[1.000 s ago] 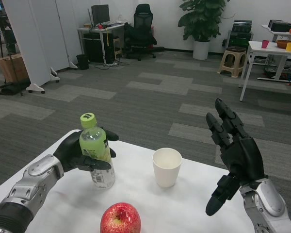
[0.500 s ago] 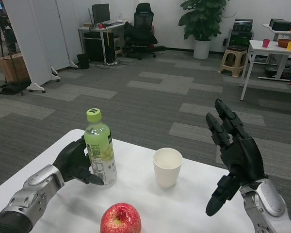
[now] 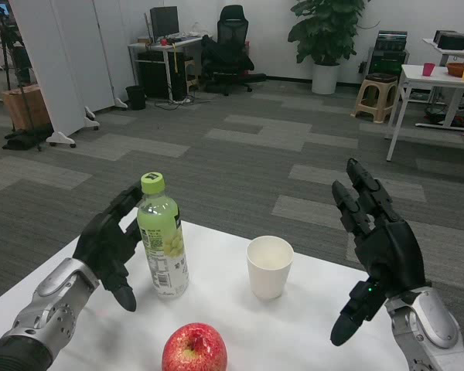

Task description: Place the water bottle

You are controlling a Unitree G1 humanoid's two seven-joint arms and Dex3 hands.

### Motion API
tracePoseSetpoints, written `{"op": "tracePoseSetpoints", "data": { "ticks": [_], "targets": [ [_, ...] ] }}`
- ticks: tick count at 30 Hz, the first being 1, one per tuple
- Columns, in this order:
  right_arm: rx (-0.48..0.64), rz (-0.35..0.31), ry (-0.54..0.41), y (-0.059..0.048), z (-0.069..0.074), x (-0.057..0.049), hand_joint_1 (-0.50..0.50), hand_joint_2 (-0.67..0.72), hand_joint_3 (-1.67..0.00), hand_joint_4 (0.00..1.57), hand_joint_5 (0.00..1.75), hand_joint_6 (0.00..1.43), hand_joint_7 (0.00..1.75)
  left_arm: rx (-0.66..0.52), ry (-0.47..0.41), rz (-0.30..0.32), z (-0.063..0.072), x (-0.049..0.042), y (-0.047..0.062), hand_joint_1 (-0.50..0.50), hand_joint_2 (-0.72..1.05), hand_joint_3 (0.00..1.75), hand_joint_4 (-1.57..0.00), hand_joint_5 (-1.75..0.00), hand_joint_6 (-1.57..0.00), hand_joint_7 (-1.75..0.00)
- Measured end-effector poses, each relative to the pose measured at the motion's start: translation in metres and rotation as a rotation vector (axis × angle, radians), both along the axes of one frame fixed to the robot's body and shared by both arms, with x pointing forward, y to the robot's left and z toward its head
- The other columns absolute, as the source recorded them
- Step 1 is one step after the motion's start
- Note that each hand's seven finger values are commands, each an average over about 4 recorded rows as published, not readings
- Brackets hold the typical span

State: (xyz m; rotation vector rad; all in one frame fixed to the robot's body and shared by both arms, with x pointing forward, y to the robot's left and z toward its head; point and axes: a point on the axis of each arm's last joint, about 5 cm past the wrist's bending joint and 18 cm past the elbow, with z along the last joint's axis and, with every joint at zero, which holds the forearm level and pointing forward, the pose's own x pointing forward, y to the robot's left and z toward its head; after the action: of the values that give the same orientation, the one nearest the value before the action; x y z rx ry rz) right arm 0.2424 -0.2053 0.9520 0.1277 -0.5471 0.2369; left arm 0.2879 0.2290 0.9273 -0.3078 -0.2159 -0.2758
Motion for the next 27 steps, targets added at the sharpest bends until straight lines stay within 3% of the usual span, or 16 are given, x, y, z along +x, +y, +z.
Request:
{"op": "tracePoseSetpoints", "data": {
  "ticks": [8, 15, 22, 27],
  "targets": [
    [0.002, 0.002, 0.000, 0.000, 0.000, 0.000, -0.46, 0.66, 0.00, 0.00, 0.00, 0.00, 0.00, 0.067, -0.155, 0.109, 0.038, -0.0057, 0.020, -0.48, -0.64, 0.09, 0.00, -0.10, 0.00, 0.00],
    [0.003, 0.005, -0.004, 0.001, 0.001, 0.000, -0.46, 0.66, 0.00, 0.00, 0.00, 0.00, 0.00, 0.115, -0.246, 0.153, 0.068, -0.0196, 0.033, -0.48, -0.64, 0.09, 0.00, -0.10, 0.00, 0.00],
    [0.011, 0.016, -0.043, 0.002, 0.008, -0.001, -0.46, 0.66, 0.00, 0.00, 0.00, 0.00, 0.00, 0.141, -0.267, 0.162, 0.078, -0.0340, 0.037, -0.48, -0.64, 0.09, 0.00, -0.10, 0.00, 0.00],
    [0.020, 0.023, -0.087, 0.003, 0.016, -0.003, -0.46, 0.66, 0.00, 0.00, 0.00, 0.00, 0.00, 0.148, -0.254, 0.157, 0.077, -0.0410, 0.037, -0.48, -0.64, 0.04, 0.00, -0.10, 0.00, 0.00]
  ]
}}
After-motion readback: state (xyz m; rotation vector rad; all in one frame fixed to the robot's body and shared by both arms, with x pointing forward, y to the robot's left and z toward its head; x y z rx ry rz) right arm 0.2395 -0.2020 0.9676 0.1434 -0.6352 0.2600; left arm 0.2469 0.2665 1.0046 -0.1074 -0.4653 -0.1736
